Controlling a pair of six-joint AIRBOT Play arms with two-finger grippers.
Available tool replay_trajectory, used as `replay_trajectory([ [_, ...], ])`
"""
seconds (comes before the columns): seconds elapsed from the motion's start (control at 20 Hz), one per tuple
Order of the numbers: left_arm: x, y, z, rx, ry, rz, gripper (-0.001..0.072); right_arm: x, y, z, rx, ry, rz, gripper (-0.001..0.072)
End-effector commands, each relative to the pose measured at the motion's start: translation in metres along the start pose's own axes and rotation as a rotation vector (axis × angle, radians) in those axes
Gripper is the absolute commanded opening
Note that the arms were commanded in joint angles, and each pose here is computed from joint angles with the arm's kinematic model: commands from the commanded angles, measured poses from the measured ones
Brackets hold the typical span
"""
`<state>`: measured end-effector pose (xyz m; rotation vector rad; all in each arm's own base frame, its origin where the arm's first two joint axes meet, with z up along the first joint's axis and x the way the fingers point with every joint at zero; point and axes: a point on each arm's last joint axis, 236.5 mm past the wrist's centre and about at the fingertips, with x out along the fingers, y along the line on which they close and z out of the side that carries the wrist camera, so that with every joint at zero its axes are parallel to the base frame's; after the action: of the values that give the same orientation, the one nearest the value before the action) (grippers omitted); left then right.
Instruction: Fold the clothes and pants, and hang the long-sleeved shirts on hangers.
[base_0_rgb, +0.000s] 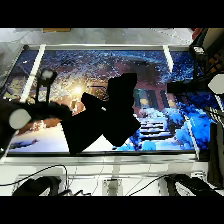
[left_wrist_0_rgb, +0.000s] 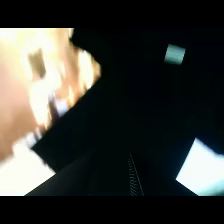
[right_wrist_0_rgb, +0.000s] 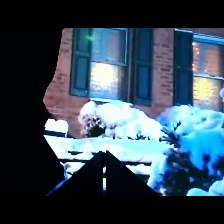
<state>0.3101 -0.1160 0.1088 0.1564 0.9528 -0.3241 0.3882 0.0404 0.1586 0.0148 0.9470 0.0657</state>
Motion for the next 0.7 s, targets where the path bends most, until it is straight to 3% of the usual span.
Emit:
replay_trajectory([
  [0.0, 0.022, 0.003, -0.074, -0.118, 0.141, 0.013, 0.0222, 0.000, 0.000, 0.000, 0.000, 0.000, 0.000, 0.0015],
  [0.2, 0.031, 0.003, -0.145, -0.286, 0.229, 0.036, 0.0222, 0.000, 0.001, 0.000, 0.000, 0.000, 0.001, 0.0015],
  [0.3, 0.033, -0.019, -0.169, -0.438, 0.284, -0.032, 0.0222, 0.000, 0.000, 0.000, 0.000, 0.000, 0.001, 0.0015],
  [0.45, 0.041, -0.046, -0.191, -0.508, 0.354, -0.128, 0.0222, 0.000, 0.001, 0.005, -0.005, -0.020, 0.002, 0.0015],
  [0.65, 0.053, -0.048, -0.215, -0.528, 0.399, -0.127, 0.0222, 0.000, 0.001, 0.003, -0.037, -0.013, 0.002, 0.0014],
])
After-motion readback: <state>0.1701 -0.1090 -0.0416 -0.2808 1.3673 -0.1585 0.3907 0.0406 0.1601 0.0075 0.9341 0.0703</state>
